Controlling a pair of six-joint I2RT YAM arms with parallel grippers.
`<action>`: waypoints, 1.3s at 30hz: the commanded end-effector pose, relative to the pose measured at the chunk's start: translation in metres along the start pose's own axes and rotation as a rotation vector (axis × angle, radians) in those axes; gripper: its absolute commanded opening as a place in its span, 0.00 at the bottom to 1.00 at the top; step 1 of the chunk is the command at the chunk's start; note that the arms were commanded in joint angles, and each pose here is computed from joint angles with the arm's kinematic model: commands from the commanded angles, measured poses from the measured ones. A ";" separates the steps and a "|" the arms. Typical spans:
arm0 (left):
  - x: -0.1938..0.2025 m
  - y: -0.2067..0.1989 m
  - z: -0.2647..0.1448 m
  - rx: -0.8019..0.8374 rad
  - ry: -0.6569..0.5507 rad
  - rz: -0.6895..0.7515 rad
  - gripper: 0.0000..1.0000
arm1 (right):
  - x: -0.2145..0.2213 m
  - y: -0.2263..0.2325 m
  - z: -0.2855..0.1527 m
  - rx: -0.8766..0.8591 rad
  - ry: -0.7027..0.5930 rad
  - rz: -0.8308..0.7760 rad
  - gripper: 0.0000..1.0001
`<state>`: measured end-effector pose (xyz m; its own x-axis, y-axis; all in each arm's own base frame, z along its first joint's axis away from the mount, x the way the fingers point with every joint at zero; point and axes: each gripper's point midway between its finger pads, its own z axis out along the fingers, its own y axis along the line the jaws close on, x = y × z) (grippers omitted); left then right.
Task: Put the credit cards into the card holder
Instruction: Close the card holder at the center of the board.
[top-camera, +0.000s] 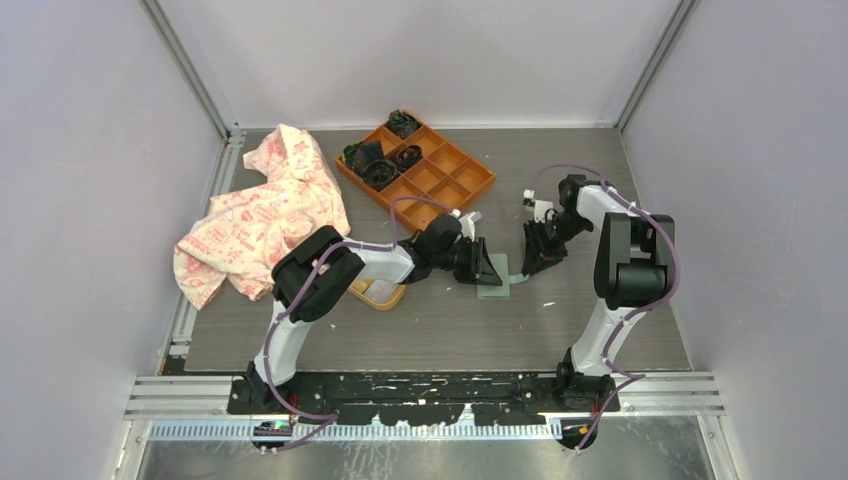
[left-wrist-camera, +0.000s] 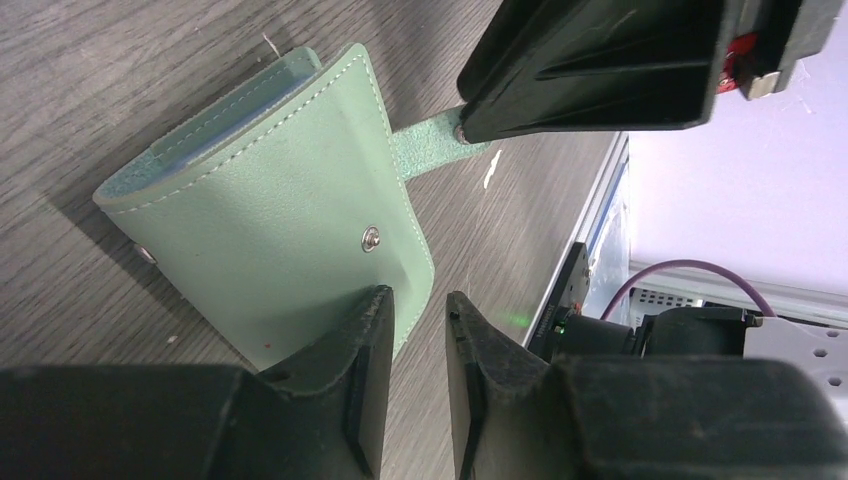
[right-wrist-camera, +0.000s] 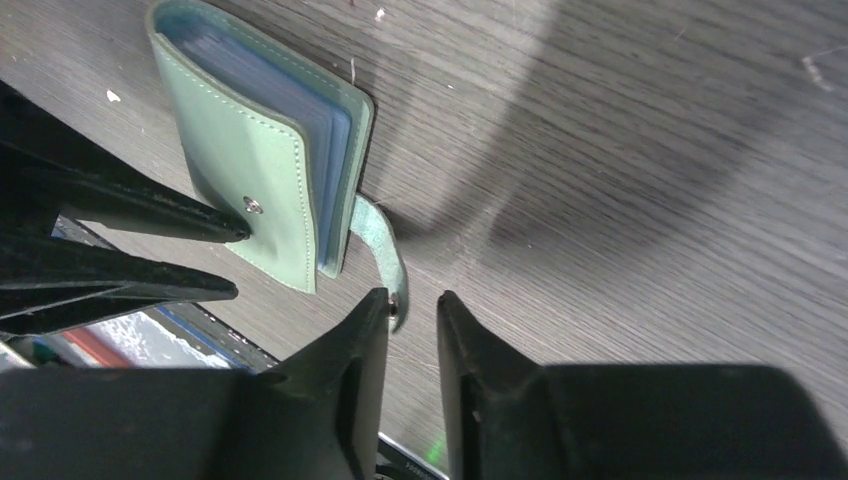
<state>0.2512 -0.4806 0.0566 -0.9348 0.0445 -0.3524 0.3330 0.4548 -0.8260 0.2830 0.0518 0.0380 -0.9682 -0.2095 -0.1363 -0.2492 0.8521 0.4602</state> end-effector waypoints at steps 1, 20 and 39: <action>-0.008 -0.002 0.004 0.000 -0.023 0.037 0.27 | -0.002 0.007 0.000 -0.038 0.016 -0.003 0.25; -0.032 0.005 0.013 -0.003 -0.033 0.060 0.28 | -0.085 0.043 -0.005 0.188 -0.063 -0.314 0.01; -0.056 -0.016 -0.051 -0.018 -0.177 0.234 0.31 | -0.094 0.062 0.013 0.070 -0.087 -0.382 0.02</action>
<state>0.2798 -0.4541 0.0725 -0.8806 0.0045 -0.4739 0.4193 0.4735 -0.7746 0.3464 0.1274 0.0501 -0.8370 -0.4771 -0.2681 -0.5452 0.7693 0.3330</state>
